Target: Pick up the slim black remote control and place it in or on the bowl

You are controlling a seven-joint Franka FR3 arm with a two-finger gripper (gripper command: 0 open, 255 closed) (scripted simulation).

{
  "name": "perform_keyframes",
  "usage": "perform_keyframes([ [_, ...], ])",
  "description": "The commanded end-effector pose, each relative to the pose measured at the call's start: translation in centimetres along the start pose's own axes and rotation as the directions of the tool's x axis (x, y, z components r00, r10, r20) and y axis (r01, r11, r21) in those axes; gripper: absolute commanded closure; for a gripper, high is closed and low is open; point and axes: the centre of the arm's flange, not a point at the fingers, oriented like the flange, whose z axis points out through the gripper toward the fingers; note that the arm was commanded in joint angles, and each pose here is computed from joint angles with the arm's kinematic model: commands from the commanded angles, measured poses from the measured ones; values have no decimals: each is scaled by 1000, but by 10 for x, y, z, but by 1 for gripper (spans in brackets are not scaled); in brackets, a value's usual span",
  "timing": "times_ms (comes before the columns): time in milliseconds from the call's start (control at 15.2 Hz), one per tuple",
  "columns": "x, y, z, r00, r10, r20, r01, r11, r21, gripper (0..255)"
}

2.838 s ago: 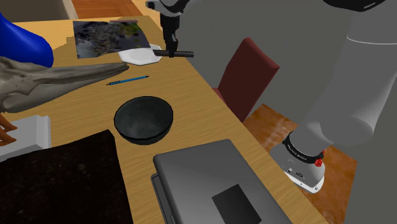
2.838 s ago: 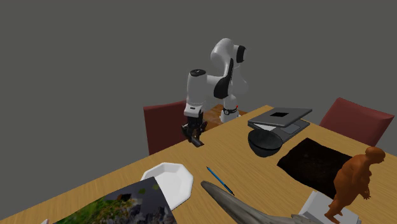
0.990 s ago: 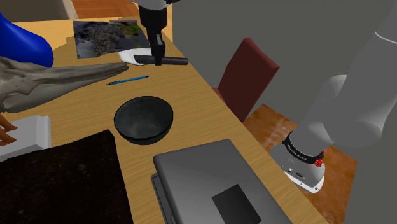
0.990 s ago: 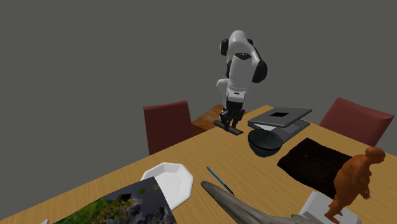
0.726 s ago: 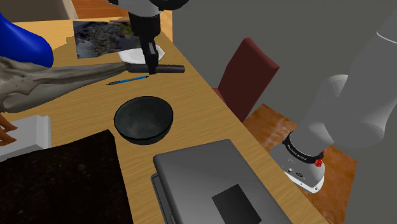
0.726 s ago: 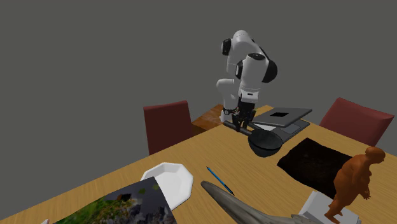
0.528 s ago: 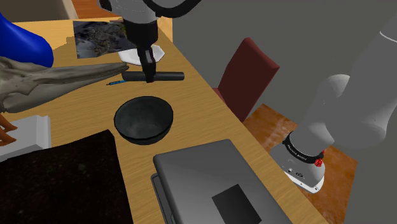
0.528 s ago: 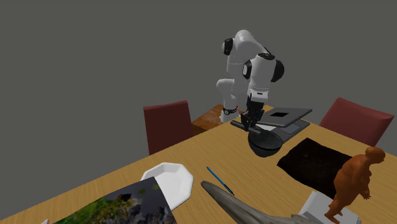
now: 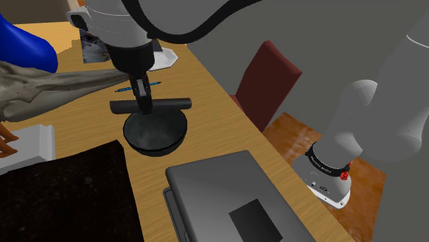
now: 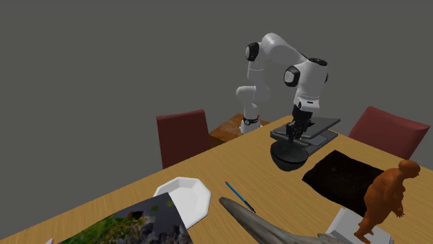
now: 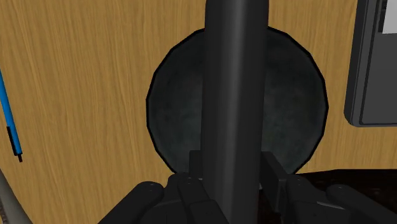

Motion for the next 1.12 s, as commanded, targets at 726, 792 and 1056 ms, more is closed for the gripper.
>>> perform_keyframes([
  [726,4,-14,60,1000,1,0,-1,1000,0,255],
  [792,4,-14,60,1000,1,0,-1,1000,0,255],
  [1056,4,-14,60,1000,1,0,-1,1000,0,255],
])
